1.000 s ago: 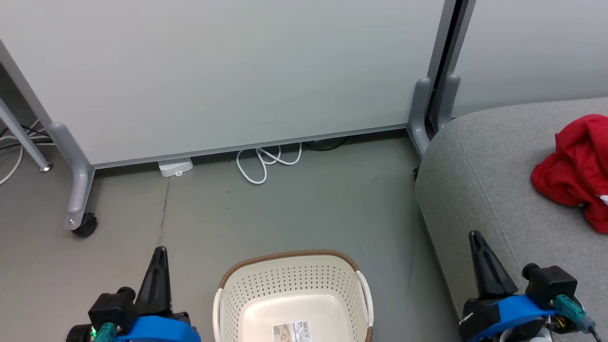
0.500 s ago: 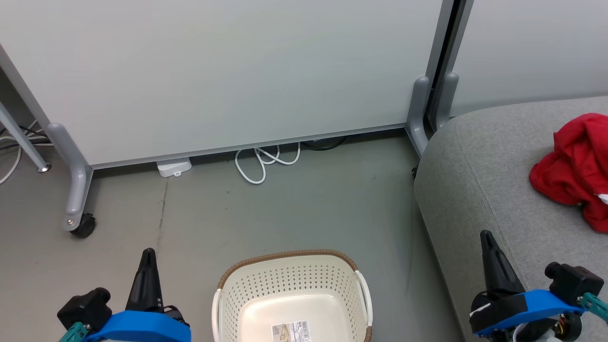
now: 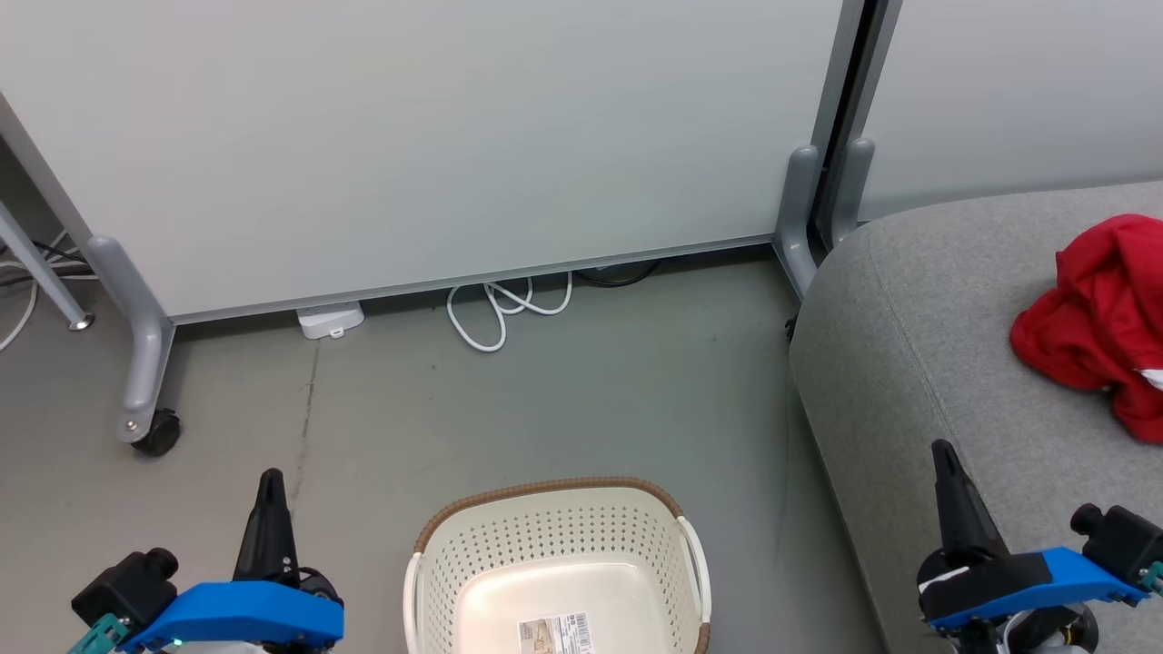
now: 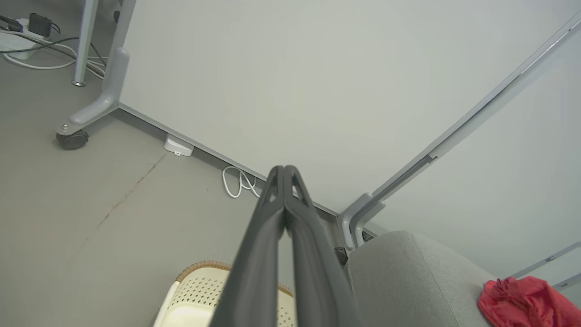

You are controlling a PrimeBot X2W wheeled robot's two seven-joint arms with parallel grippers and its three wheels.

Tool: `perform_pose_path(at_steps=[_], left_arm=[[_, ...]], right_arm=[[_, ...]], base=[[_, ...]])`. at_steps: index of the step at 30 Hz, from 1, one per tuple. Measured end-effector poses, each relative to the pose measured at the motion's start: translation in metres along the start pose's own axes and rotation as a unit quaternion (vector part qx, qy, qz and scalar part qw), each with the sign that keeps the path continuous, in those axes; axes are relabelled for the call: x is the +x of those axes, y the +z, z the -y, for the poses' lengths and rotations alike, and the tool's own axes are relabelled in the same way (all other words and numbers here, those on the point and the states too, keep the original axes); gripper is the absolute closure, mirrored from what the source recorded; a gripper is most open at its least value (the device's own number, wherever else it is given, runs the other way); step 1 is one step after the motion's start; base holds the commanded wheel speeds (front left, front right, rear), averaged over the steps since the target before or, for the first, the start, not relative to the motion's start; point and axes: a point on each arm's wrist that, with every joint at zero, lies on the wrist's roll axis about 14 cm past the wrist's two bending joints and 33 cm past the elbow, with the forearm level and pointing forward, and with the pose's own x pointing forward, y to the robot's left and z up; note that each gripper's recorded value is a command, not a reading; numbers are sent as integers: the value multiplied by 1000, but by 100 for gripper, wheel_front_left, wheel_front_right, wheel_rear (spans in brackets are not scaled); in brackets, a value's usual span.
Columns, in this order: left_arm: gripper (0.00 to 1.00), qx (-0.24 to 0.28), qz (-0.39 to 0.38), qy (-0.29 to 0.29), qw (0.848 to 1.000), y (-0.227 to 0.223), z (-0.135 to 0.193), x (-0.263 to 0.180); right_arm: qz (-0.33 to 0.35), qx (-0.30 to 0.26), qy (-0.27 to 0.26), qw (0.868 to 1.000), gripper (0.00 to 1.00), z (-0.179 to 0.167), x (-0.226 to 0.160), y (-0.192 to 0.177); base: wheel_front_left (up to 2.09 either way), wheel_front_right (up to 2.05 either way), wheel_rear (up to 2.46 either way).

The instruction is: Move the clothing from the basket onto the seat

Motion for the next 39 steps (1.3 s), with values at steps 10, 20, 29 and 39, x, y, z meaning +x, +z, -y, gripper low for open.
perform_pose_path(at_steps=[10, 20, 29, 39], left_arm=[[100, -71, 0, 4, 997, 4, 0, 4], [100, -134, -3, 1, 991, 6, 2, 7], [100, -185, -3, -1, 983, 9, 4, 10], [100, -237, -5, -3, 971, 11, 4, 12]], right_arm=[[-1, 70, -9, 997, 100, 4, 0, 2], [-1, 132, -15, 991, 100, 7, 0, 4], [-2, 183, -18, 983, 100, 8, 0, 5], [0, 236, -16, 972, 100, 8, 2, 8]], base=[[0, 0, 0], [0, 0, 0], [0, 0, 0], [0, 0, 0]])
